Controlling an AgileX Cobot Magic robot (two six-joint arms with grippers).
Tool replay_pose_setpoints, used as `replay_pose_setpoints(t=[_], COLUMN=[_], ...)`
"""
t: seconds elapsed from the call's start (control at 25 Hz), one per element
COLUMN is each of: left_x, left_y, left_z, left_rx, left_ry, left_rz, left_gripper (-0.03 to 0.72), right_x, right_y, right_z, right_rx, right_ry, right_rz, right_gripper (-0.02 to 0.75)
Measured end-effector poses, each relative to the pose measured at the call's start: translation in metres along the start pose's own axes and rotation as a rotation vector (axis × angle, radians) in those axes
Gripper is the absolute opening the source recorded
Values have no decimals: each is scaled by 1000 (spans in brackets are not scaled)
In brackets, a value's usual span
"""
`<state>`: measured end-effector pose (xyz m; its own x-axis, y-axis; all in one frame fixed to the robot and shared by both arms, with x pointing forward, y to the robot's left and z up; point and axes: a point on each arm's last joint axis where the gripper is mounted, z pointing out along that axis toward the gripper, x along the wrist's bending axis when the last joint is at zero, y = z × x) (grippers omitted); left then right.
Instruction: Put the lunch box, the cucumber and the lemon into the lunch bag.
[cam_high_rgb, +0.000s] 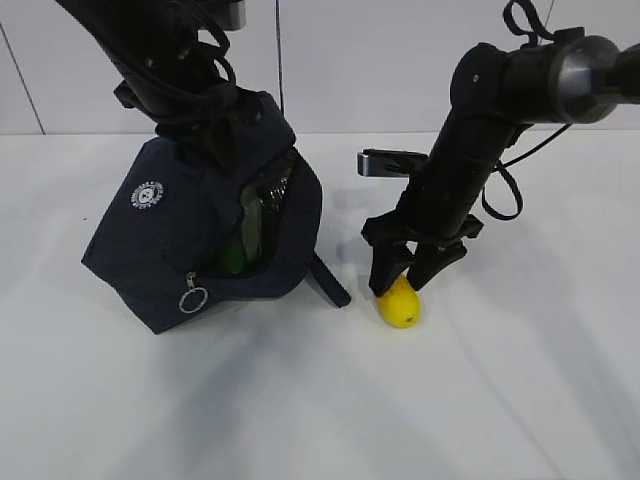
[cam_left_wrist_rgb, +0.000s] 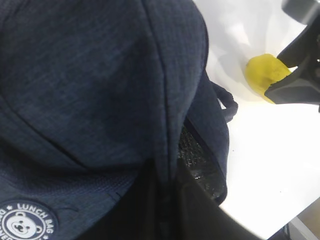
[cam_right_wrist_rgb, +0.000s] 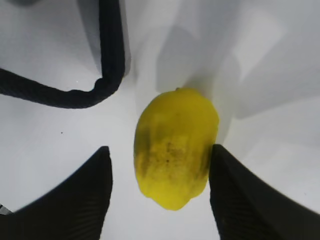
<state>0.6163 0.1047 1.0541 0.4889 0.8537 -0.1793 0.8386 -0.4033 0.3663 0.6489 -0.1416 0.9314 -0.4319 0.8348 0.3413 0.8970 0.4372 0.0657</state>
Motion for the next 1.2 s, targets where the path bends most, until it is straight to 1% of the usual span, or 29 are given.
replay_pose_setpoints(t=[0.12,0.4,0.6,0.72,0.8,0.88,0.96,1.0,1.12,1.2], left_x=[0,0,0,0,0,0,0,0,-1,-1], left_y=[0,0,0,-1,-1,-1,-1,-1,-1,-2], left_z=[0,0,0,0,0,0,0,0,0,0], left_rx=[2,2,4,8,9,10,12,14,16,17], left_ry=[0,0,0,-1,-1,-1,-1,-2,-7,-11], left_rz=[0,0,0,0,0,0,0,0,-3,-5], left_gripper=[15,15,15,15,15,15,15,15,15,15], right_x=[-2,-8,-8,-8,-4,4,13,19,31,35], right_y=[0,1,1,2,6,10,13,15,17,20], right_z=[6,20,20,14,-3,-24,-45,-51,-57,-57], right_rx=[12,32,30,12,-38,-110,-193,-228,-283,-310], right_ry=[2,2,0,0,9,46,122,174,302,361], right_rz=[5,16,16,16,11,-15,-48,-67,-107,-119], right_gripper=[440,426,351,344,344,344,344,344,344,344])
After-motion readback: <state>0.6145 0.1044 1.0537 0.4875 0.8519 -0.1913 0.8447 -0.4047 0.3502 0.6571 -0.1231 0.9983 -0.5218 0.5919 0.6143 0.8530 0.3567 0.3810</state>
